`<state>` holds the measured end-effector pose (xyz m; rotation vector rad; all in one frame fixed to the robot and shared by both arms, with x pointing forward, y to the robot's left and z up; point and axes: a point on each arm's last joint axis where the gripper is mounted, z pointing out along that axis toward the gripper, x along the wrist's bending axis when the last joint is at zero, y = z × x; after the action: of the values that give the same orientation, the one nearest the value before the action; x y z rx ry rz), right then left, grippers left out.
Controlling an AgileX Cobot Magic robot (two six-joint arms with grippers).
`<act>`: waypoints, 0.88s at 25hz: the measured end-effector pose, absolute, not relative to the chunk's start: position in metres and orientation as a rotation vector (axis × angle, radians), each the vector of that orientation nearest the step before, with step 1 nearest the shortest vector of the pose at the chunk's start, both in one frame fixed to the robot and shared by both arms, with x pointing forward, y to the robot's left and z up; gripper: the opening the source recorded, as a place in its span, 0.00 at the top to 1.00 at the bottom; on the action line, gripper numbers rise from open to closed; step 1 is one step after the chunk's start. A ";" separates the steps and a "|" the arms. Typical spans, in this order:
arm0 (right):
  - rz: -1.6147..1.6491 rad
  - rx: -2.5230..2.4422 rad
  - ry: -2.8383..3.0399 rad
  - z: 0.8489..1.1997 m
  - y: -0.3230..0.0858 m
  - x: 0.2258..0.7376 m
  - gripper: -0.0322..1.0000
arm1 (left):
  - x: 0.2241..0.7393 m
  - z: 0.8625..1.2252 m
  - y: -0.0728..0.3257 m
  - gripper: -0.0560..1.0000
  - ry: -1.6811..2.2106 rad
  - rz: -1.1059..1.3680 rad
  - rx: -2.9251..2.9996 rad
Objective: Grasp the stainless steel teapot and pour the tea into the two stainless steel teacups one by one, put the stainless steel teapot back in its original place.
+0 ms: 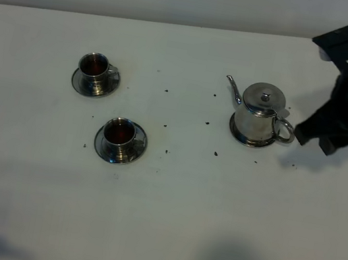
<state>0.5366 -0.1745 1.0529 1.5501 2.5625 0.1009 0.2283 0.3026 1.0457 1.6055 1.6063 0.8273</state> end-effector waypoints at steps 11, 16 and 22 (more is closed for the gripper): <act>0.203 1.606 2.546 1.055 -0.215 0.434 0.56 | 0.228 1.046 0.303 0.52 1.605 0.828 1.607; 0.293 1.612 2.528 1.043 -0.232 0.388 0.56 | 0.228 1.046 0.303 0.52 1.605 0.828 1.607; 0.406 1.576 2.485 1.030 -0.250 0.346 0.56 | 0.228 1.046 0.303 0.52 1.605 0.828 1.607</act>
<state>0.3459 -0.2501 1.0296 1.5759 2.4850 0.4060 0.2283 0.3026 1.0457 1.6066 1.6055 0.8279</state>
